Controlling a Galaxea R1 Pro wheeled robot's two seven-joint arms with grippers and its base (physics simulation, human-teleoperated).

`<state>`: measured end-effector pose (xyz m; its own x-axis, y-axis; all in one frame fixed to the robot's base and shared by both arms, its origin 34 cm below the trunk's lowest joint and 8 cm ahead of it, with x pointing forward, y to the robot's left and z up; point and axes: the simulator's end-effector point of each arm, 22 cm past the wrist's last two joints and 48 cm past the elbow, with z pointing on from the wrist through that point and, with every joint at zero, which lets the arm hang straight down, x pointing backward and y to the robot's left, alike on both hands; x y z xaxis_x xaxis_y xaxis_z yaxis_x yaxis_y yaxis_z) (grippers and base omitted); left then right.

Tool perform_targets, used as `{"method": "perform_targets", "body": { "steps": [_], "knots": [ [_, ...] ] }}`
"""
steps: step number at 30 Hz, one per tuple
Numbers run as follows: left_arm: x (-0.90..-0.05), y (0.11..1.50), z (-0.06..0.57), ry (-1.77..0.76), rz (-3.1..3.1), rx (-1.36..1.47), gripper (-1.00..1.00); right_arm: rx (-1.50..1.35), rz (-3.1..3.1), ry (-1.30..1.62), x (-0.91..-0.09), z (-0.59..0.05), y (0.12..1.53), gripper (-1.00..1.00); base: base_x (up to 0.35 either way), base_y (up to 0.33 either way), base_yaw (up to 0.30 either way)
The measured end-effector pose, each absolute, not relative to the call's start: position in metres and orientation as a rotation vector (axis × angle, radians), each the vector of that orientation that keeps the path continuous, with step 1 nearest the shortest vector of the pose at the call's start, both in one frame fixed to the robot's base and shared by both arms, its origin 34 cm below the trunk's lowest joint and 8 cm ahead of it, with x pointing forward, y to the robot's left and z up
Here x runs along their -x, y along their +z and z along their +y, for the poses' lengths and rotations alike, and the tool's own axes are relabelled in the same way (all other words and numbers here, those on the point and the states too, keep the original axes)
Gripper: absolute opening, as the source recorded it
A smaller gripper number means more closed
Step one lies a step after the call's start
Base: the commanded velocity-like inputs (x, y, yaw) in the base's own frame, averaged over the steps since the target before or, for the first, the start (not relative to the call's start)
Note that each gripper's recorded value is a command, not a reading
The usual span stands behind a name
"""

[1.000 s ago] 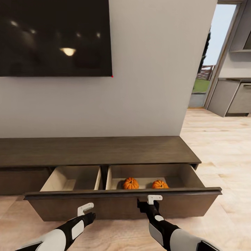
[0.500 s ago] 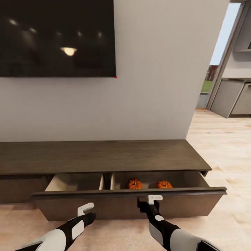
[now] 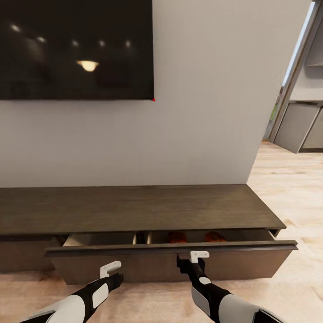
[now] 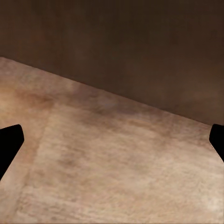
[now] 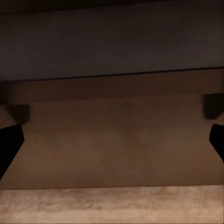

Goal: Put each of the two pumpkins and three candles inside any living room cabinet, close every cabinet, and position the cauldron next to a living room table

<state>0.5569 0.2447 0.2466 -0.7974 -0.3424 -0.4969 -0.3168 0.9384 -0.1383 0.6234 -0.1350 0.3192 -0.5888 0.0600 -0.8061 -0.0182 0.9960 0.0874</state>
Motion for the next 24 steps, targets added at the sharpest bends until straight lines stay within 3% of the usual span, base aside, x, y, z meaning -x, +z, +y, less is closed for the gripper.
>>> {"method": "perform_targets", "body": {
  "steps": [12,24],
  "knots": [
    [-0.5568,0.2466,0.2446,-0.065,2.558,0.469,1.0,-0.024,2.198,0.106,-0.6233,-0.1345,0.3193,1.0,0.088,0.001,0.0],
    [-0.5568,0.2467,0.2446,-0.065,2.559,0.47,1.0,-0.018,2.197,0.108,-0.6231,-0.1337,0.3194,1.0,0.196,0.0,0.0]
  ]
}}
